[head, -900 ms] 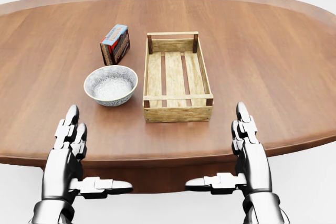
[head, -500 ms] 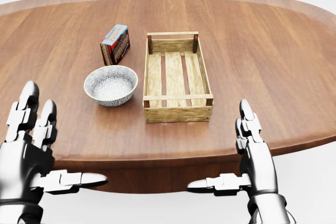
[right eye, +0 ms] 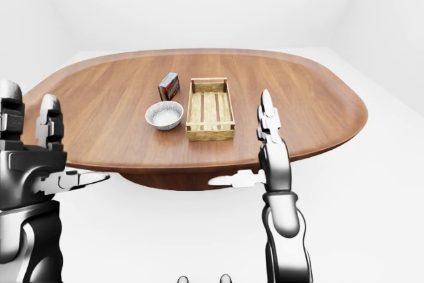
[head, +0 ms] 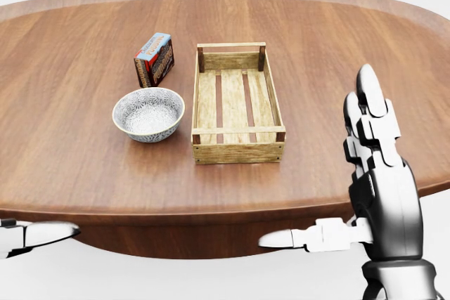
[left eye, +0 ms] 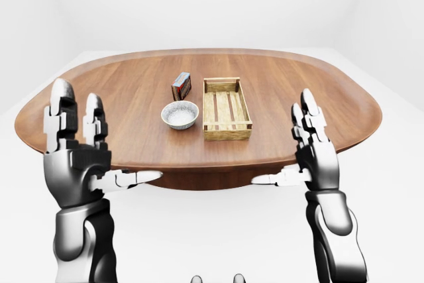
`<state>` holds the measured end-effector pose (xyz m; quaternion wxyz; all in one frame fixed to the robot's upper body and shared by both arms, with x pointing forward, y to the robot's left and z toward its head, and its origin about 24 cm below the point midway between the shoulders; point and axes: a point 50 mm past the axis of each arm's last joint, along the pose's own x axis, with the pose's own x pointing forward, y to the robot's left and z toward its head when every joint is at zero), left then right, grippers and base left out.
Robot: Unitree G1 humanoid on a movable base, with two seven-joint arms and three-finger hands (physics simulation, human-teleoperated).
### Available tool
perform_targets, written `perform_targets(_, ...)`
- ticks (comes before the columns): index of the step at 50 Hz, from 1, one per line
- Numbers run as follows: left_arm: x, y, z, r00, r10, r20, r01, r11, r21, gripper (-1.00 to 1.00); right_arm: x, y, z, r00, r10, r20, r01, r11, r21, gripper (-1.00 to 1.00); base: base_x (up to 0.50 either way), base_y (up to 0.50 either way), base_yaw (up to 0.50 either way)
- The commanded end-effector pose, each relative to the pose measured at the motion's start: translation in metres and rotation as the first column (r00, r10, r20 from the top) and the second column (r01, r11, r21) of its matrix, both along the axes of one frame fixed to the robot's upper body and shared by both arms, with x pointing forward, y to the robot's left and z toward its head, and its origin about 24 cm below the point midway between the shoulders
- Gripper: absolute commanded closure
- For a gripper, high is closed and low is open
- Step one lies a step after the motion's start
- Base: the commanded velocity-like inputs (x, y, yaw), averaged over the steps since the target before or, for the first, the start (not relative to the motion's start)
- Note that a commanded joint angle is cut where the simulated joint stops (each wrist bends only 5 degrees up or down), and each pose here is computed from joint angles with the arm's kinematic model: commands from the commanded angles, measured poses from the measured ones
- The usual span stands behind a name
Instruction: Pick up the bowl on the left and put it in the tray.
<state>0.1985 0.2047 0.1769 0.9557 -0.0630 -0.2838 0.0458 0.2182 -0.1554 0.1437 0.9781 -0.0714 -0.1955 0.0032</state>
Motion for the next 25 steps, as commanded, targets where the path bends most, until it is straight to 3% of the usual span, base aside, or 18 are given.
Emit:
perform_targets(1, -0.0113, 0.0071, 0.0200, 0.994, 0.024, 0.104, -0.023, 1.000, -0.012, -1.00, -0.0141, 0.0010, 0.0298, 0.990, 0.010, 0.140, -0.005, 0.999, -0.038, -1.00, 0.00, 0.00, 0.00)
perform_targets(8, -0.0134, 0.0091, 0.0238, 0.992, 0.032, 0.124, -0.029, 0.999, -0.020, -1.00, -0.0137, -0.0010, 0.0308, 0.990, 0.004, 0.142, 0.006, 0.998, -0.067, -1.00, 0.00, 0.00, 0.00)
perform_targets(16, -0.0104, 0.0098, 0.0196, 0.994, 0.034, 0.101, -0.032, 0.999, -0.021, -1.00, -0.0187, -0.0017, 0.0382, 0.984, 0.009, 0.179, 0.000, 0.999, -0.054, -1.00, 0.00, 0.50, 0.00)
perform_targets(25, -0.0119, 0.0110, 0.0215, 0.993, 0.038, 0.111, -0.036, 0.999, -0.023, -1.00, -0.0173, -0.0030, 0.0317, 0.989, 0.007, 0.146, 0.002, 0.998, -0.057, -1.00, 0.00, 0.43, 0.00)
